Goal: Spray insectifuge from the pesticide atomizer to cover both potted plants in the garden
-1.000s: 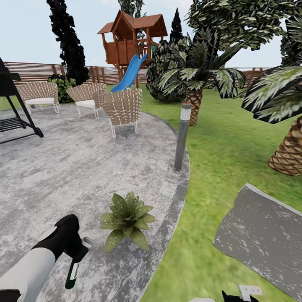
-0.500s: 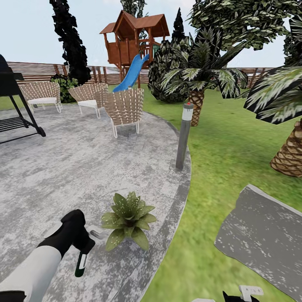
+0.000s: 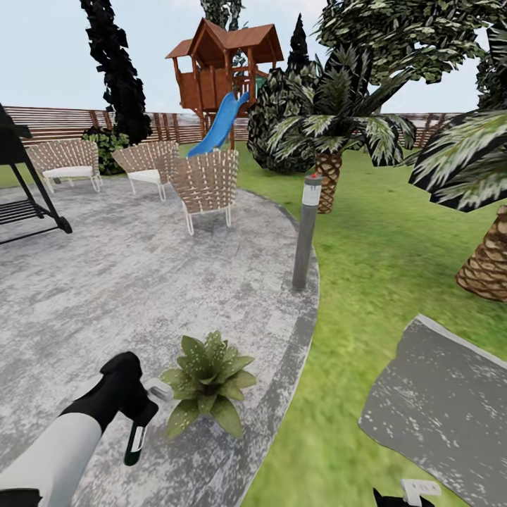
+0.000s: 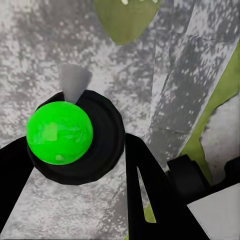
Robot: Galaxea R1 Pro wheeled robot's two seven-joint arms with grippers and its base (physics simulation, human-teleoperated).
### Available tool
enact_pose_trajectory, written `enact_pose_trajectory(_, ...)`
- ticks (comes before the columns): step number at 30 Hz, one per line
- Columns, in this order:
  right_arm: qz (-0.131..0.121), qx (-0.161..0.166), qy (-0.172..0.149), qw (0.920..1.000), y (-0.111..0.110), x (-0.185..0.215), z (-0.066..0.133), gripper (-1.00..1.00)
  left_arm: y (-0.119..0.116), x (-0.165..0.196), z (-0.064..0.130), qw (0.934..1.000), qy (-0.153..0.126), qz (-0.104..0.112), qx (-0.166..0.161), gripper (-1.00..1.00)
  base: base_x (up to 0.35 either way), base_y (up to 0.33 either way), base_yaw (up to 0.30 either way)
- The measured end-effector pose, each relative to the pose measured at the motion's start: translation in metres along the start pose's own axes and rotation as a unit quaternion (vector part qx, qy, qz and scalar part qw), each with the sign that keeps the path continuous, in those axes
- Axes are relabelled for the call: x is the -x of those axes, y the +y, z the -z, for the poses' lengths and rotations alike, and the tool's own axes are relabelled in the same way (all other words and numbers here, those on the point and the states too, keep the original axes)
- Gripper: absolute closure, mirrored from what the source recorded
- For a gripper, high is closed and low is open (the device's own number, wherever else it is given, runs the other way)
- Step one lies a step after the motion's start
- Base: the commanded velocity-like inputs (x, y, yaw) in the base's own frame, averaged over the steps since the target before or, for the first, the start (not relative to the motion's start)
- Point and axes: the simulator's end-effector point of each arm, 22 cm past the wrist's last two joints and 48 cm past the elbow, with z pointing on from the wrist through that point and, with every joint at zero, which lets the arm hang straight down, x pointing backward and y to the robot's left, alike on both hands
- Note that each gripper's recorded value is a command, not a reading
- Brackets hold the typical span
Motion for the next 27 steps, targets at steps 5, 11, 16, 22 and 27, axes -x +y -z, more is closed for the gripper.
enact_pose_trajectory(5,0.0,0.001,0.0,1.0,0.001,0.0,0.0,-1.0,0.021,-0.013,0.002,0.9998,0.008,0.008,0.014,1.0,0.004,-0.001,0.149)
enact_pose_trajectory(11,0.0,0.001,0.0,1.0,0.002,0.0,0.0,-1.0,0.025,-0.046,-0.015,0.9993,0.033,0.016,0.008,1.0,0.0,0.0,0.269)
enact_pose_trajectory(16,0.0,0.001,0.0,1.0,0.002,0.0,0.0,-1.0,0.014,-0.056,-0.026,0.9991,0.04,0.013,0.0,1.0,0.0,0.0,0.272)
enact_pose_trajectory(22,0.0,0.001,0.0,1.0,0.001,0.0,0.0,-1.0,0.009,-0.054,-0.027,0.9992,0.038,0.012,-0.003,1.0,0.054,-0.127,0.064)
enact_pose_trajectory(27,0.0,0.001,0.0,1.0,0.001,0.0,0.0,-1.0,0.008,-0.053,-0.027,0.9992,0.037,0.011,-0.003,1.0,0.04,-0.25,0.017)
